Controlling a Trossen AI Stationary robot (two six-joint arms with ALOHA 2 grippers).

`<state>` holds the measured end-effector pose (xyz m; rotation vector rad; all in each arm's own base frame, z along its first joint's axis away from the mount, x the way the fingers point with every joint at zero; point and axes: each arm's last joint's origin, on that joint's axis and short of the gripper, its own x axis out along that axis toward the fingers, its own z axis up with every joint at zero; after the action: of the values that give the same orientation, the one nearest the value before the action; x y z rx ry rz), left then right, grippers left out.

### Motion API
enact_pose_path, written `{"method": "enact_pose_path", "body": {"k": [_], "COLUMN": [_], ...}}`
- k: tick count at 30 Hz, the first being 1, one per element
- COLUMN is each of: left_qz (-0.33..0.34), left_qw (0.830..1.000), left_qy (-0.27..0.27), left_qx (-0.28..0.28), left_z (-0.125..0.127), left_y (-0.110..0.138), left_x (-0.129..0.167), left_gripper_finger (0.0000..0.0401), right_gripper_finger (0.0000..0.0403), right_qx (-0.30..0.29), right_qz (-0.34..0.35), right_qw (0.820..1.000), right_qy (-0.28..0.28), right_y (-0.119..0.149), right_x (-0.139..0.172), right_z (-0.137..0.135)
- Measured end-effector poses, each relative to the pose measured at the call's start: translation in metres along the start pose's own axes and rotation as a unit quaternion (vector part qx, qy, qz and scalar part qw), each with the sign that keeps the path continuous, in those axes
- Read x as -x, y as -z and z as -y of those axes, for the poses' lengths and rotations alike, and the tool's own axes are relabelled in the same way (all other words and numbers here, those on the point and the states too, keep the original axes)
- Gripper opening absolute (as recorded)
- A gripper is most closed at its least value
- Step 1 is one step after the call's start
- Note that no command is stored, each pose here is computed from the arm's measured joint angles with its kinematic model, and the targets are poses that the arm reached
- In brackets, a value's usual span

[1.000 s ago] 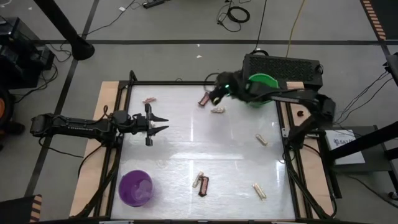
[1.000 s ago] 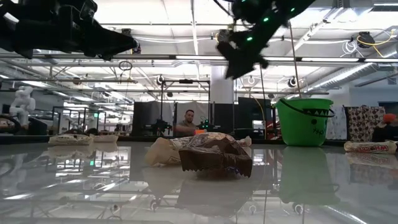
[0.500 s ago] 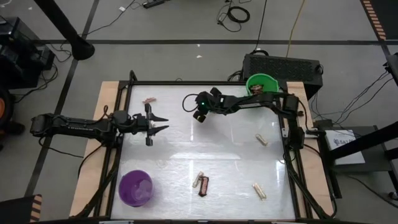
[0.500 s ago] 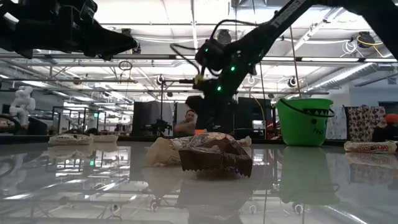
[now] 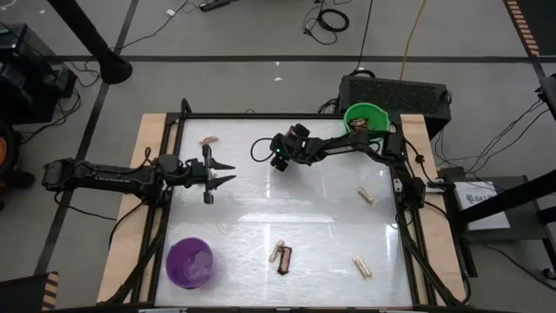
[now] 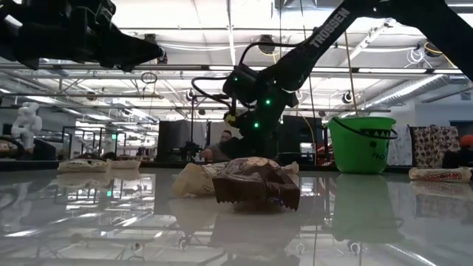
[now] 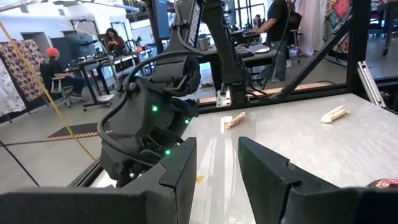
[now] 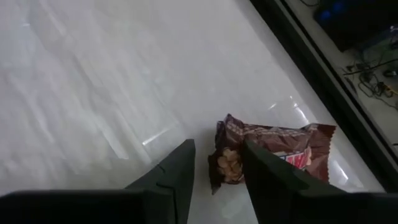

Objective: Sort candy by brand, put in halloween buckets
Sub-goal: Put the brown candy bar into the green bucket

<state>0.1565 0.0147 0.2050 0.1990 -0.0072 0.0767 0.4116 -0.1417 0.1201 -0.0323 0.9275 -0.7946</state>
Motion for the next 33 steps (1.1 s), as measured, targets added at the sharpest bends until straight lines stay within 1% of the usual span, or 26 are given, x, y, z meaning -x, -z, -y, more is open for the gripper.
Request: {"method": "enact_pose_path", "body": {"k": [3,5,7,9,13,16,22,27,30,33], "left_qz": [0.000,0.000,0.000,0.000,0.000,-0.001,-0.003,-0.004,-0.005,-0.005], "left_qw": [1.000,1.000,1.000,1.000,1.000,1.000,1.000,1.000,1.000,1.000], "left_qy": [0.000,0.000,0.000,0.000,0.000,0.000,0.000,0.000,0.000,0.000], "left_qx": [0.000,0.000,0.000,-0.001,-0.001,-0.001,0.000,0.001,0.002,0.004], "left_z": [0.000,0.000,0.000,0.000,0.000,0.000,0.000,0.000,0.000,0.000], "left_y": [0.000,0.000,0.000,0.000,0.000,0.000,0.001,0.001,0.001,0.001], "left_x": [0.000,0.000,0.000,0.000,0.000,0.000,0.000,0.000,0.000,0.000], "left_gripper_finger": [0.0128,0.0128,0.0128,0.0128,0.0128,0.0128,0.0128,0.0128,0.0128,0.0128], "right_gripper_finger": [0.0100,0.0070,0.0031,0.0010,0.0009,0.0002,0.0001,0.0001,0.0001,0.0000], "right_qx": [0.004,0.015,0.026,0.044,0.061,0.068,0.049,0.034,0.007,-0.024], "right_qz": [0.000,0.001,0.002,0.003,0.003,0.000,0.012,0.010,0.003,-0.015], "right_qw": [1.000,1.000,1.000,0.999,0.998,0.998,0.999,0.996,0.994,0.991], "right_qy": [0.004,0.006,0.006,0.004,0.006,0.004,0.010,0.076,0.110,0.128], "right_y": [0.000,0.000,0.000,0.000,-0.003,-0.010,-0.029,-0.032,-0.029,-0.022], "right_x": [0.000,0.000,0.001,0.003,0.016,0.037,0.093,0.144,0.171,0.189], "right_z": [0.000,0.000,-0.001,-0.004,-0.005,0.003,0.034,0.071,0.095,0.117]}}
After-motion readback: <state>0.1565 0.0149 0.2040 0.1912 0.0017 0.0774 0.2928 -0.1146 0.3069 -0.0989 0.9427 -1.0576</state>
